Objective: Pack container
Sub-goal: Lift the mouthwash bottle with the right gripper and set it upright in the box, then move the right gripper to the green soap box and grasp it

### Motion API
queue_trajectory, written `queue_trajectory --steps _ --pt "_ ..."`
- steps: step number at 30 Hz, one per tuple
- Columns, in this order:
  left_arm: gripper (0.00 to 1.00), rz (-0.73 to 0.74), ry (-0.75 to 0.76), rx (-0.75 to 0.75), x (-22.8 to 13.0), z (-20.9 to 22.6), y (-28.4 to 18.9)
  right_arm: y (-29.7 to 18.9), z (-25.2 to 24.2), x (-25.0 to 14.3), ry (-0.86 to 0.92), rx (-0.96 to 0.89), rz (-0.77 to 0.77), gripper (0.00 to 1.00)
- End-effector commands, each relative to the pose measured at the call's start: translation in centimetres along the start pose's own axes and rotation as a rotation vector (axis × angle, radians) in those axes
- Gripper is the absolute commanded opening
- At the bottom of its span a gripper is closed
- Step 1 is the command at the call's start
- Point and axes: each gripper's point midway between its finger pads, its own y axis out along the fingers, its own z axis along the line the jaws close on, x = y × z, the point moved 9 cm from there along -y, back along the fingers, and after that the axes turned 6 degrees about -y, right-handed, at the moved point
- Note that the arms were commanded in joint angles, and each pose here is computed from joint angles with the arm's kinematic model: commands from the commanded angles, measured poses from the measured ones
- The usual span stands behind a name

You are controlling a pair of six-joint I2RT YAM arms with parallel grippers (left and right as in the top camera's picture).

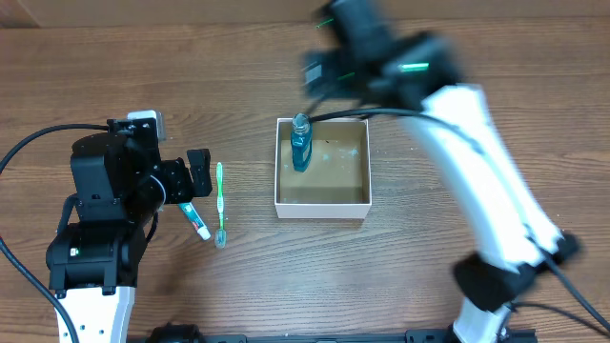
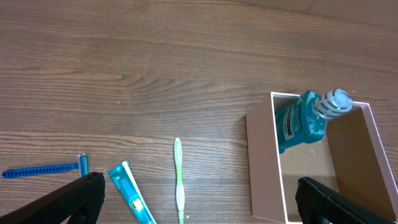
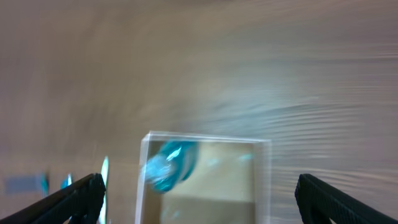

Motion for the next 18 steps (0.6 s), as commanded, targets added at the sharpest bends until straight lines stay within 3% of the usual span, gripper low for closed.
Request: queue_trajectory --steps 1,6,10,18 --pt "1.00 -0.028 0.018 -0.014 0.8 -0.3 -0.6 -5.0 -9.8 1.3 0.289 -0.176 -0.081 1.00" --pt "1.00 -0.028 0.018 -0.013 0.8 -0.3 -0.6 -7.7 -16.8 -0.7 0.408 -0.308 -0.002 1.00" --pt "1.00 -0.027 0.018 -0.013 0.8 -0.2 -0.6 -10.6 -17.8 -3.3 0.422 -0.216 0.009 1.00" --pt "1.00 -0.024 0.017 -0.013 0.7 -0.2 -0.6 -10.6 -20.3 -11.5 0.511 -0.344 0.097 1.00"
